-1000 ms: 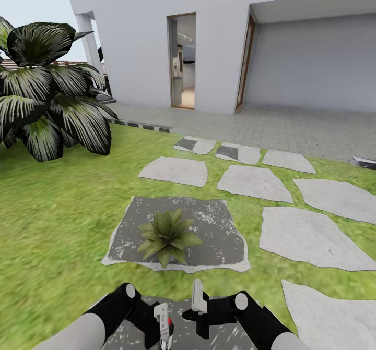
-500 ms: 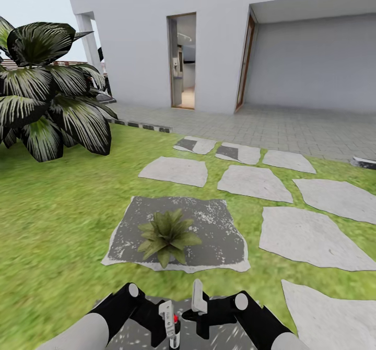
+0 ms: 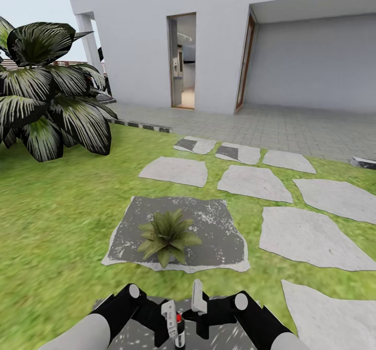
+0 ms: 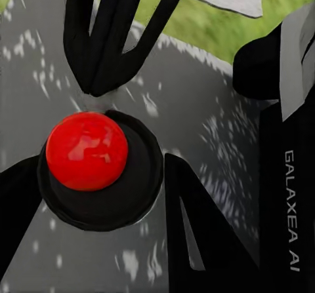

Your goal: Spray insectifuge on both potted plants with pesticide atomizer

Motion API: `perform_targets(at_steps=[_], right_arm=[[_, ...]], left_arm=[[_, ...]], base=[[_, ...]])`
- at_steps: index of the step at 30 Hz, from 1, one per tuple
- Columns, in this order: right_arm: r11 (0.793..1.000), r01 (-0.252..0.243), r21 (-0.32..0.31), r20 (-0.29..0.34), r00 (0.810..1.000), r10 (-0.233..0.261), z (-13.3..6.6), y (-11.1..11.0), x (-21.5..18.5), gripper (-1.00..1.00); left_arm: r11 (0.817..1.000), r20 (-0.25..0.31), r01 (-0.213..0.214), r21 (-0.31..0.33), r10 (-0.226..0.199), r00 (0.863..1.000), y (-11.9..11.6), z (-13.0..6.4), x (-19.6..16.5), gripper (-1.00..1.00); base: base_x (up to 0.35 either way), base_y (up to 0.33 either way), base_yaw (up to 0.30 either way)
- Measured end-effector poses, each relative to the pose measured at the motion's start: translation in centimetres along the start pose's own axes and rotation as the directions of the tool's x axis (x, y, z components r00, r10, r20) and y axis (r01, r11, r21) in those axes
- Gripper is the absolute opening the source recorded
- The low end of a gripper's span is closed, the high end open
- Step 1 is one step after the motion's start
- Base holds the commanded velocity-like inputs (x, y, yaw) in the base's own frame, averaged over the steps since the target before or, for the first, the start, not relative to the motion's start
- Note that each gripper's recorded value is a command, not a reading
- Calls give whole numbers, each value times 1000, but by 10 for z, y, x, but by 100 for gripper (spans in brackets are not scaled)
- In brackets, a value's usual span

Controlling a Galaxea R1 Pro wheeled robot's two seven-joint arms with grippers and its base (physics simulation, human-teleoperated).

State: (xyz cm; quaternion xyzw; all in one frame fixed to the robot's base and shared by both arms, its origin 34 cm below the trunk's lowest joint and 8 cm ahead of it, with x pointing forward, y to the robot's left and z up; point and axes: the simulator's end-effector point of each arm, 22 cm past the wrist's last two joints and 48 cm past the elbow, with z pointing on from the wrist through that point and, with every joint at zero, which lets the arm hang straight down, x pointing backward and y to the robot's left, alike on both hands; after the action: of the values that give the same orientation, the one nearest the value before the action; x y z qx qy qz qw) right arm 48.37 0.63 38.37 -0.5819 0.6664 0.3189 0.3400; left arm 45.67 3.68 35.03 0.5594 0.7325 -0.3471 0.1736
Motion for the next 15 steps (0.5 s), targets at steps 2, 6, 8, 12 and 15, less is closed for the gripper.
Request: perform_targets(at_steps=[2,6,8,12,15], right_arm=[[1000,0,0,0,1000,0,0,0,0,-100],[1000,0,0,-1,1000,0,0,0,0,-100],[1000,0,-1,-1,1000,0,0,0,0,-100],[1000,0,-1,-1,1000,0,0,0,1,-100],[1000,-1,-1,-3,1000,1,0,1,1,-100]], left_arm=[[1000,3,0,0,0,1000,0,0,-1,-100],[1000,5,-1,0,1,1000,0,0,-1,-100],[1000,5,-1,0,1,1000,0,0,-1,-100],[1000,1,0,-1,0,1000,0,-1,3,-100],[1000,-15,-2,-10,2,1000,5,-7,9,-100]], base=[[0,0,0],[0,0,0],[0,0,0],[0,0,0],[0,0,0]])
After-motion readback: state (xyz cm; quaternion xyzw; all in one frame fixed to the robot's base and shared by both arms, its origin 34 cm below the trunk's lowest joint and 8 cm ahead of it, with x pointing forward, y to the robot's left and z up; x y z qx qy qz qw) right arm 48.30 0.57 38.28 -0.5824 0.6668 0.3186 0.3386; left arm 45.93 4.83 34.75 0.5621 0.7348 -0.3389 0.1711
